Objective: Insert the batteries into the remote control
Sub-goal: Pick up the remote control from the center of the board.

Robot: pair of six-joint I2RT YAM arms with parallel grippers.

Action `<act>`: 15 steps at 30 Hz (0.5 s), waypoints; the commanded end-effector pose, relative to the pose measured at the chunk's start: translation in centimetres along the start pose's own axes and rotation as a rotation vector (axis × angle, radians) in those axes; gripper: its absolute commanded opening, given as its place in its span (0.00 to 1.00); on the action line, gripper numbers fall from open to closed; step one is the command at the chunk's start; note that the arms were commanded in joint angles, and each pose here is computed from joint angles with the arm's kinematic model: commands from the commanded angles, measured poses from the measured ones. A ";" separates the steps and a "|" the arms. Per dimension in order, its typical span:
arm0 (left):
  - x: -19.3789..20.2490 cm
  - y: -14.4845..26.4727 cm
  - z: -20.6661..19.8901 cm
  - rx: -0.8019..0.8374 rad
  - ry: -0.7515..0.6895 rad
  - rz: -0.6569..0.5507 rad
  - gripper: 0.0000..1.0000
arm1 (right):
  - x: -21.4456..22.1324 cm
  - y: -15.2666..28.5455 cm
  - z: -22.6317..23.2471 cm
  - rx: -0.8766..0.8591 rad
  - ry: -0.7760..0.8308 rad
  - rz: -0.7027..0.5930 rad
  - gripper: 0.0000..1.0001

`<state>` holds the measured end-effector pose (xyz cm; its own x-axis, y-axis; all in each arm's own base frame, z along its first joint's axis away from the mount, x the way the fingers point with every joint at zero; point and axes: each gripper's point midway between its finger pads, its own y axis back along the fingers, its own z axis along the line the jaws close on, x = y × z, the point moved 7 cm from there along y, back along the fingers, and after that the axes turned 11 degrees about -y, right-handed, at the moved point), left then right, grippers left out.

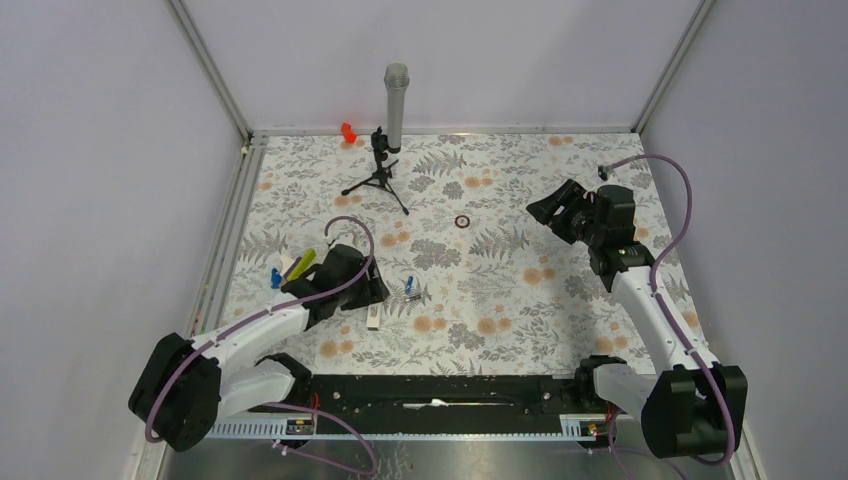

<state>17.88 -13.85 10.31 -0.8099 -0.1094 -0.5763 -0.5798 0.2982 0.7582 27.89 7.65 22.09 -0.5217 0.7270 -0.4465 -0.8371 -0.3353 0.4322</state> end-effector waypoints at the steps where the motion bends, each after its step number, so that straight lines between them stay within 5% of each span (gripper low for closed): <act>1: -0.1 -1.0 -0.2 -0.057 -0.001 -0.046 0.61 | -0.6 0.1 0.5 -0.030 0.009 -0.035 0.66; 15: 0.8 -2.0 0.2 -0.150 -0.155 -0.006 0.49 | -0.4 1.2 -0.7 0.028 0.036 -0.093 0.67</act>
<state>17.33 -14.23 7.71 -0.8263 -0.0040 -0.5633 -0.5548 0.1783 0.8126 27.10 7.11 22.17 -0.4835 0.7327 -0.4790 -0.8590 -0.2918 0.4207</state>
